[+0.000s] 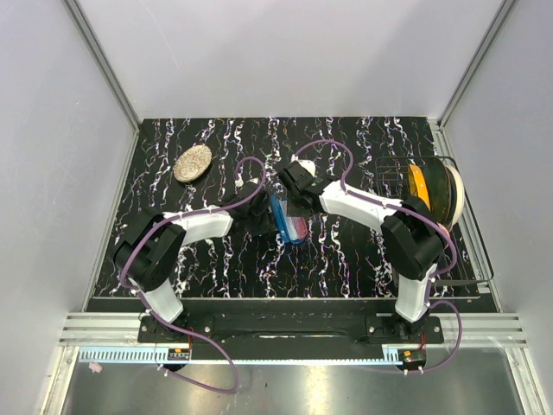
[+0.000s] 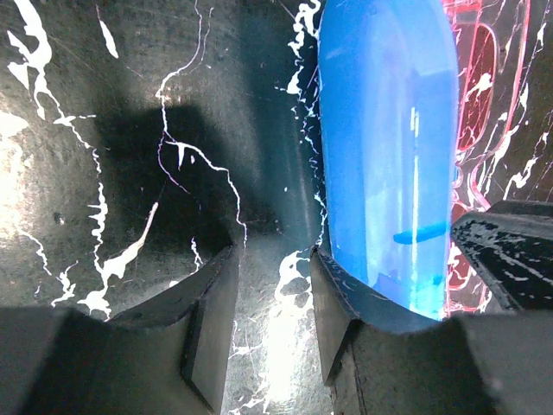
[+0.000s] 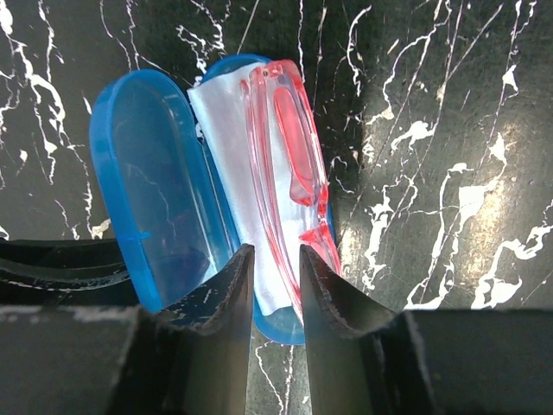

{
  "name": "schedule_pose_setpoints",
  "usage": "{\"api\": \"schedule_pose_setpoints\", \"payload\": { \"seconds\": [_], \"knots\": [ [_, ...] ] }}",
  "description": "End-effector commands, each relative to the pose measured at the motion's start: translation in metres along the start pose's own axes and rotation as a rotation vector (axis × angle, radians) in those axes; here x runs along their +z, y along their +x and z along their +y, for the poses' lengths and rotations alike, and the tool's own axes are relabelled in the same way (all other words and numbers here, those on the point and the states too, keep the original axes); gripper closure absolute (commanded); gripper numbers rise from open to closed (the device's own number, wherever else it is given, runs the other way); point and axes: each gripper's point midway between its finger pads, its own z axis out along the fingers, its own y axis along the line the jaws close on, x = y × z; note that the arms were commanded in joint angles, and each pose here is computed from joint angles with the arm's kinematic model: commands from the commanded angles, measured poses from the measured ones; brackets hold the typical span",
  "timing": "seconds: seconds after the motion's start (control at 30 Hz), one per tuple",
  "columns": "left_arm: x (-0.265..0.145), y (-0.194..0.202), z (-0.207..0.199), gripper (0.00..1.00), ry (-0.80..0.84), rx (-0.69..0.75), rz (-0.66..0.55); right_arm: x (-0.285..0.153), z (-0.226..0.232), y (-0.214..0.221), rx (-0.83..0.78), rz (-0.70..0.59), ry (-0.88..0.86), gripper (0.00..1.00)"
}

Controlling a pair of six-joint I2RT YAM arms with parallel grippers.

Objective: Organize the sunglasses
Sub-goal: Place the sunglasses in the sunglasses case.

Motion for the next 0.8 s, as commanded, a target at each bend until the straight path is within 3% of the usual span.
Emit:
{"api": "schedule_pose_setpoints", "payload": {
  "seconds": [0.0,0.27,0.4,0.53,0.77],
  "knots": [
    [0.001,-0.008,-0.016,0.58,0.045,0.018,-0.013,-0.006,0.005,-0.002,0.01,-0.026,-0.022,0.67],
    [0.002,-0.006,-0.014,0.58,0.04,0.021,-0.009,-0.034,-0.001,-0.029,0.013,-0.149,-0.022,0.68],
    [0.004,-0.004,-0.012,0.58,0.036,0.019,-0.003,-0.038,-0.008,-0.034,0.02,-0.175,-0.001,0.75],
    [0.004,-0.004,-0.012,0.58,0.038,0.021,-0.003,-0.025,-0.022,-0.03,0.038,-0.151,0.044,0.84],
    [0.003,-0.004,-0.013,0.58,0.041,0.021,-0.001,-0.002,-0.037,-0.027,0.028,-0.109,0.104,0.89]
  ]
}}
